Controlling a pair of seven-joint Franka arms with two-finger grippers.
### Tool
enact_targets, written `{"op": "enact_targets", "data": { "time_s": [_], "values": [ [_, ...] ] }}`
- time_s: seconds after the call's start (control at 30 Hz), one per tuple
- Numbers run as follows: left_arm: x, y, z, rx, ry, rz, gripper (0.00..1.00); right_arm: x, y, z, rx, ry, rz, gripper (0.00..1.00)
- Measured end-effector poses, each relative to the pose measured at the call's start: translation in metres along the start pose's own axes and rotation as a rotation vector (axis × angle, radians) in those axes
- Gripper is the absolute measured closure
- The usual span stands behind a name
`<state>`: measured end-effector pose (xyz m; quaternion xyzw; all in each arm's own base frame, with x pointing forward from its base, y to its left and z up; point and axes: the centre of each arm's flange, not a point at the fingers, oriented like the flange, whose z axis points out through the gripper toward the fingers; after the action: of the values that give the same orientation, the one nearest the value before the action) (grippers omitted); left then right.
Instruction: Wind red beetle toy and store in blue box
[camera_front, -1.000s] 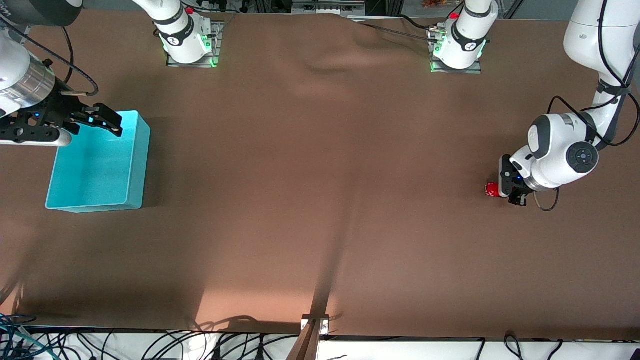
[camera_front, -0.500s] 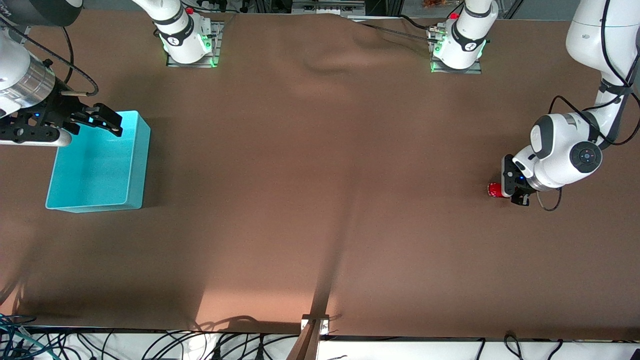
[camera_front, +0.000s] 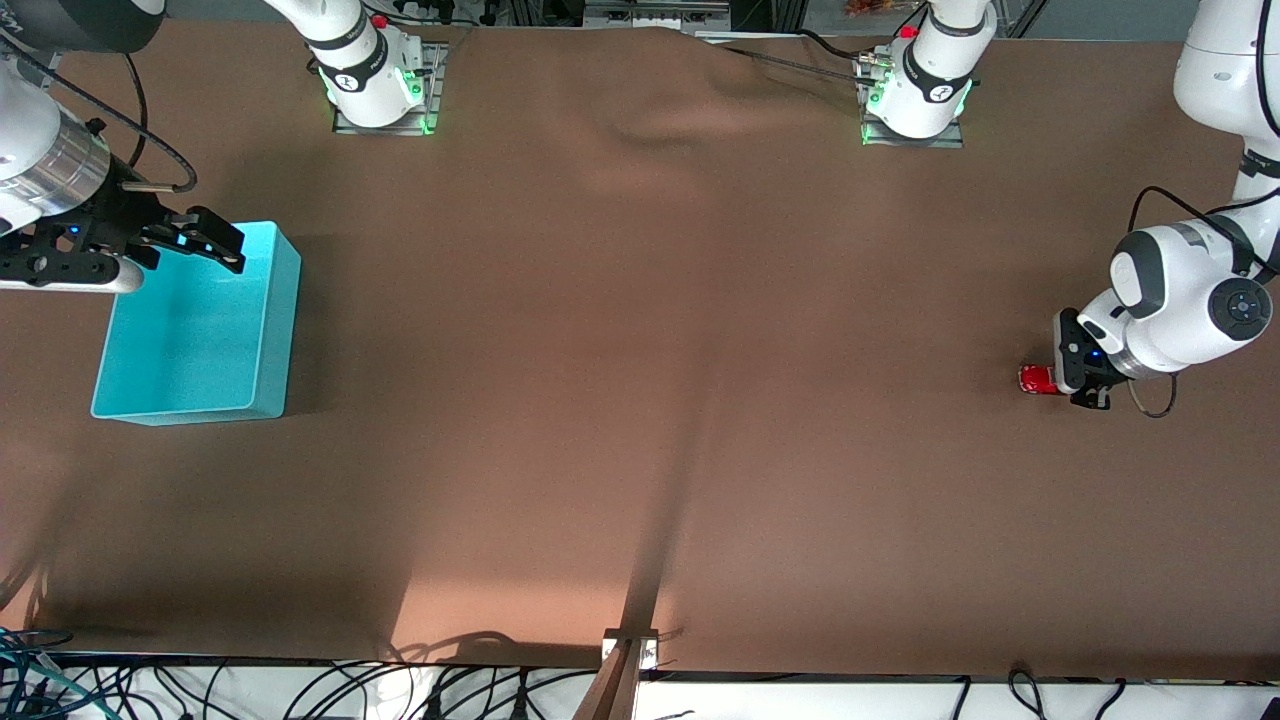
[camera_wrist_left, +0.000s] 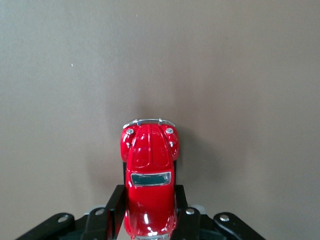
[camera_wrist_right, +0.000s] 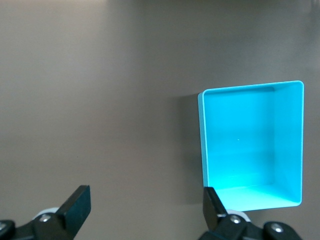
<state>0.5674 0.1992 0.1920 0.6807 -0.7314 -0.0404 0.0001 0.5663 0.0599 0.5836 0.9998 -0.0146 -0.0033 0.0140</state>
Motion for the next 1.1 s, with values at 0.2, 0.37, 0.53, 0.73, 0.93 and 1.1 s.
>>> {"op": "enact_targets", "data": {
  "time_s": [0.2, 0.37, 0.53, 0.73, 0.93, 1.1],
  "values": [
    [-0.011, 0.001, 0.000, 0.003, -0.004, -0.010, 0.57, 0.000, 0.000, 0.000, 0.000, 0.000, 0.000, 0.00],
    [-0.025, 0.003, 0.001, 0.006, -0.008, -0.015, 0.57, 0.000, 0.000, 0.000, 0.000, 0.000, 0.000, 0.00],
    [-0.033, 0.004, 0.002, 0.007, -0.011, -0.016, 0.57, 0.000, 0.000, 0.000, 0.000, 0.000, 0.000, 0.00],
    [-0.034, 0.004, 0.002, 0.007, -0.012, -0.016, 0.57, 0.000, 0.000, 0.000, 0.000, 0.000, 0.000, 0.00],
    [-0.041, 0.010, 0.017, -0.016, -0.005, -0.029, 0.34, 0.000, 0.000, 0.000, 0.000, 0.000, 0.000, 0.00],
    [-0.044, 0.014, 0.025, -0.025, 0.000, -0.037, 0.12, 0.000, 0.000, 0.000, 0.000, 0.000, 0.000, 0.00]
  ]
}}
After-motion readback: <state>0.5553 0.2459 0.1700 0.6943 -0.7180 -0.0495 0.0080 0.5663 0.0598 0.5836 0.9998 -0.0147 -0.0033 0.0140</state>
